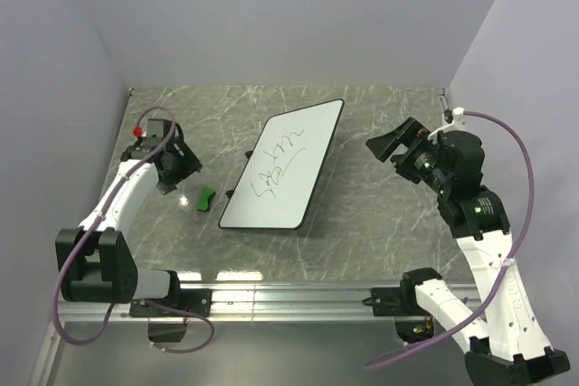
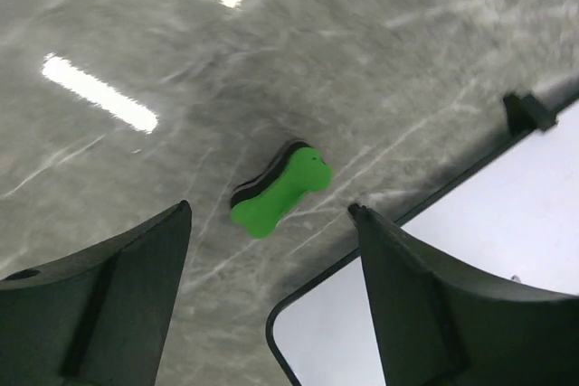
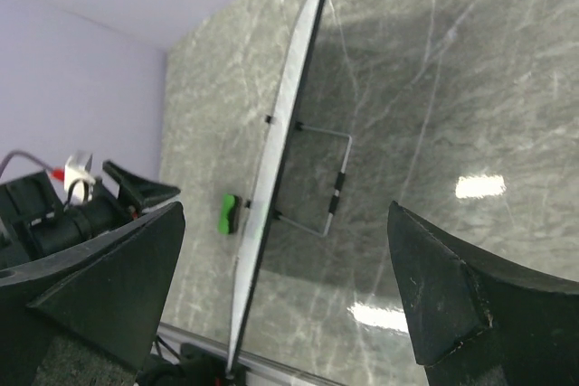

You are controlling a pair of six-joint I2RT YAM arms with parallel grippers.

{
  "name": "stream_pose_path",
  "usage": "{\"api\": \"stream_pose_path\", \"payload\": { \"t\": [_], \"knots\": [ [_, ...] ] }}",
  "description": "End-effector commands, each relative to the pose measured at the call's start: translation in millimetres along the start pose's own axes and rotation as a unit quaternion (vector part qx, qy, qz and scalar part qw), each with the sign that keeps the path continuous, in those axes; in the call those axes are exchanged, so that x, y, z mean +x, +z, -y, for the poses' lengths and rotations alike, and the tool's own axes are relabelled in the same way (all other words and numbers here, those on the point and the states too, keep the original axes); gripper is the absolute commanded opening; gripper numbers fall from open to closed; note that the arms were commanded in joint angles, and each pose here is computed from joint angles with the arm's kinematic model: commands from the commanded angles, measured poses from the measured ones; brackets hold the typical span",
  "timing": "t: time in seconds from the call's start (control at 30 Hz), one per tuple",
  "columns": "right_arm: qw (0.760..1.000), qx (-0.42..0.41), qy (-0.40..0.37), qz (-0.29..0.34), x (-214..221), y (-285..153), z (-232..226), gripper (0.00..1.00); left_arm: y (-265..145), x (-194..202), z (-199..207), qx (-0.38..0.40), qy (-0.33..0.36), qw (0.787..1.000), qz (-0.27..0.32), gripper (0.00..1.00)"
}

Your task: Erase the whiteboard

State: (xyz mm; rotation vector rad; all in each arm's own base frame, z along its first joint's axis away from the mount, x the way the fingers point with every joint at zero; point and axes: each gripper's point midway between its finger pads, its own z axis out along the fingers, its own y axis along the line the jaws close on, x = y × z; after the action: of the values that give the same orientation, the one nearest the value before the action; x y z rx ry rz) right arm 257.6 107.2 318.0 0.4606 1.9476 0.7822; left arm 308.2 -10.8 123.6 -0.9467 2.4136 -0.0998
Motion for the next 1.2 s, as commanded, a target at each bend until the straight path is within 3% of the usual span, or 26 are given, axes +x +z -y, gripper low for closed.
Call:
{"api": "stream_pose_path", "payload": {
  "t": [0.0, 0.33, 0.73, 0.8, 0.97, 1.17],
  "knots": [
    [0.999, -0.005, -0.027, -0.018, 3, -2, -3, 1.00, 16, 14, 25, 0.055, 0.078, 0.995, -0.010, 0.80],
    [0.998, 0.024, -0.047, -0.041, 20, 3, 19, 1.00, 54, 67, 20, 0.034, 0.155, 0.985, -0.066, 0.91],
    [0.996, 0.032, -0.065, -0.048, 27, 2, 25, 1.00, 87, 89, 7, 0.006, 0.192, 0.976, -0.106, 0.88],
    [0.996, 0.033, -0.067, -0.047, 27, 2, 26, 1.00, 86, 91, 4, 0.001, 0.189, 0.976, -0.108, 0.82],
    [0.996, 0.031, -0.069, -0.044, 26, 2, 24, 1.00, 79, 92, 2, -0.008, 0.177, 0.978, -0.110, 0.44],
    [0.996, 0.027, -0.067, -0.043, 24, 6, 21, 1.00, 68, 96, 2, -0.010, 0.179, 0.978, -0.109, 0.41]
  ]
}}
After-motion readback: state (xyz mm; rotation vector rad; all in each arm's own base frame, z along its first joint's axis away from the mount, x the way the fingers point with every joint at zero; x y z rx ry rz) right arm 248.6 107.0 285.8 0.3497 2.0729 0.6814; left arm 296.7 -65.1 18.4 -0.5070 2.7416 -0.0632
